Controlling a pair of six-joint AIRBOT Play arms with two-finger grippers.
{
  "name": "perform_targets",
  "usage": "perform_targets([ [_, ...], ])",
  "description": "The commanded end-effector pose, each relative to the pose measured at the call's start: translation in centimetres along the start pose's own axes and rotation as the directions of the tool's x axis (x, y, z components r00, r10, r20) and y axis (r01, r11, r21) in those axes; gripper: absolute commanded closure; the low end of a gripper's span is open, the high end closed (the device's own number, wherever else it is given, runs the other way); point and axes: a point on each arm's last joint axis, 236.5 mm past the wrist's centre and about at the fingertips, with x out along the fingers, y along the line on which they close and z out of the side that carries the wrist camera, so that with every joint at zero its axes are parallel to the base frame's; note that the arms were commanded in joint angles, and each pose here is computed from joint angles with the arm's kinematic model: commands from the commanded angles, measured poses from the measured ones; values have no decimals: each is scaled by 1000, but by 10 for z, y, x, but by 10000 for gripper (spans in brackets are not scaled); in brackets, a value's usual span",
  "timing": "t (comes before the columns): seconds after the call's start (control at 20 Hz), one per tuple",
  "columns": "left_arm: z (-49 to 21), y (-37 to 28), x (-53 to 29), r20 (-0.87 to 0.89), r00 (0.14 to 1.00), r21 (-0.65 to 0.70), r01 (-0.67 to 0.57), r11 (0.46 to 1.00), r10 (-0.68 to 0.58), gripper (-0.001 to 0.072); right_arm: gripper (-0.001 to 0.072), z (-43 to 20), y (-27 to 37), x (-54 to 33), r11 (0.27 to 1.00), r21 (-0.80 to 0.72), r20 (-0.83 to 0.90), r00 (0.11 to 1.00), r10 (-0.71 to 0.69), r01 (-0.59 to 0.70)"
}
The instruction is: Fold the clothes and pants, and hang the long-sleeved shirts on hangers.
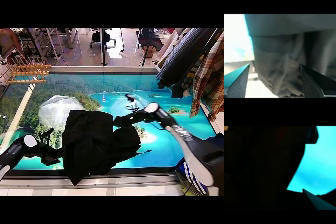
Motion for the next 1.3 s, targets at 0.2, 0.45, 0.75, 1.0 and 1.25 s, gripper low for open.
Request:
perform_targets([
  [0.2,0,6,29,-43,998,17,-53,998,54,562,306,9,-2,71,986,159,-83,996,-40,53],
  [0.45,55,-26,-22,117,993,154,-17,988,-1,696,693,56,11,51,995,87,34,998,-50,47],
  [0.75,187,-105,-240,631,759,306,-54,950,-160,697,694,169,61,-148,910,-225,416,879,-233,348],
  [1.0,162,-161,-276,588,754,518,-72,853,-293,696,695,69,79,-236,881,-272,176,921,-349,386],
  [1.25,94,-121,-144,175,981,590,-37,806,-83,695,692,-96,77,-162,962,-130,-248,932,-265,239],
])
